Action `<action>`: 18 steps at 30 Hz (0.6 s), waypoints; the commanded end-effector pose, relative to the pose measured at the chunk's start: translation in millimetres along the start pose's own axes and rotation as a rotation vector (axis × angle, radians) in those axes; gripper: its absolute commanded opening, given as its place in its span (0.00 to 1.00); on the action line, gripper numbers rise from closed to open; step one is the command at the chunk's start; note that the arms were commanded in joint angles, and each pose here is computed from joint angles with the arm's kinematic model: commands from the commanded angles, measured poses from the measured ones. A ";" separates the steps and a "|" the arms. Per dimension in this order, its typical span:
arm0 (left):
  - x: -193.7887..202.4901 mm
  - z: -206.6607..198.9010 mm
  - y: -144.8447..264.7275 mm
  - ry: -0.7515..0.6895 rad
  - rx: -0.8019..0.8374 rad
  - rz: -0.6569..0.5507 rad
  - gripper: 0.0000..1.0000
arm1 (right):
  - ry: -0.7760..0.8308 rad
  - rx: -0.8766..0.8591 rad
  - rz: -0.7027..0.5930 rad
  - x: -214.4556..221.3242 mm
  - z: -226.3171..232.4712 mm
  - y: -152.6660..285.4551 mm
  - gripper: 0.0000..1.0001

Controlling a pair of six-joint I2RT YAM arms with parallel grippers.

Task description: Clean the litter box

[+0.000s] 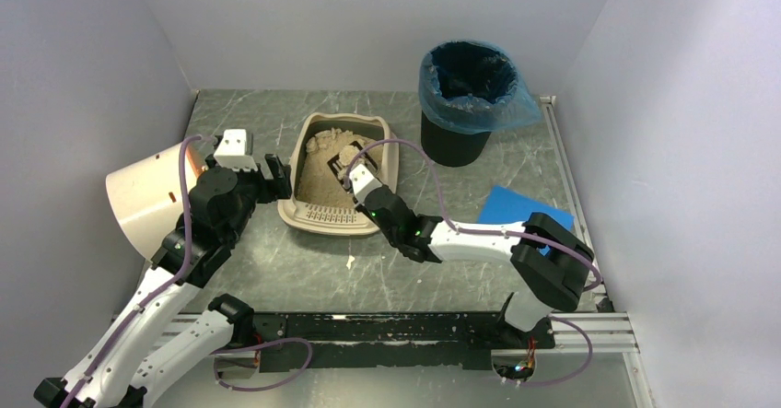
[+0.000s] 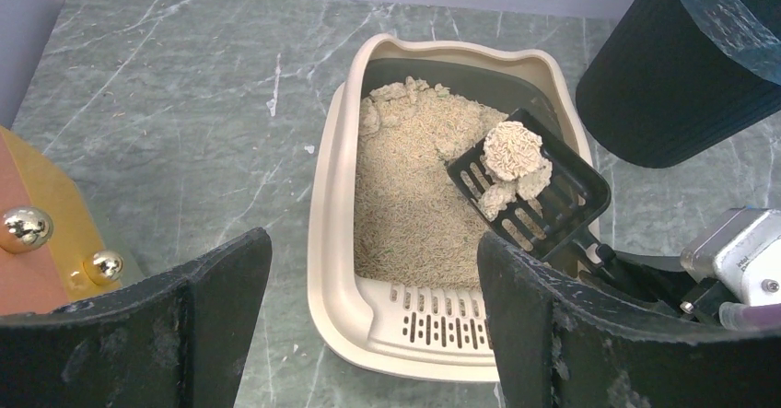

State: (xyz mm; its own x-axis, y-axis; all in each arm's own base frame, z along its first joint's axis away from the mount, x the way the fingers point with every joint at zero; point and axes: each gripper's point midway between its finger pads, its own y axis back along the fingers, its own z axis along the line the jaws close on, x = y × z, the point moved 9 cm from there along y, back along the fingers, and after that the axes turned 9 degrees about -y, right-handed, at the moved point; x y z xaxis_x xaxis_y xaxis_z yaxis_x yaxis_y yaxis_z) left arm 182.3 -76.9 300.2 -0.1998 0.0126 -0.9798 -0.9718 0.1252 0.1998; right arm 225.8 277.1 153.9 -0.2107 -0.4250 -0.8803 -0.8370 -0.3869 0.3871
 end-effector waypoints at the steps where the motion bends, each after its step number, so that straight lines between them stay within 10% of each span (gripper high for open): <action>1: 0.9 0.4 1.6 -0.007 -0.002 0.001 0.87 | -0.054 -0.025 -0.061 -13.1 5.5 -2.8 0.00; 18: 0.7 0.4 2.2 -0.008 0.002 -0.002 0.87 | -0.137 -0.092 -0.048 -29.7 11.8 -2.7 0.00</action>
State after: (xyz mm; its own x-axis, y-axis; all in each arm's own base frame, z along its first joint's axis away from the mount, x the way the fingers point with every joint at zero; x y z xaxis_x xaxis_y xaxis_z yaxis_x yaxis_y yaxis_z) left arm 182.6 -77.1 299.8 -0.2021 0.0139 -0.9793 -0.9713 0.1253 0.2022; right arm 228.5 297.8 170.8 -0.2370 -0.3457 -0.9079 -0.8034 -0.4557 0.3832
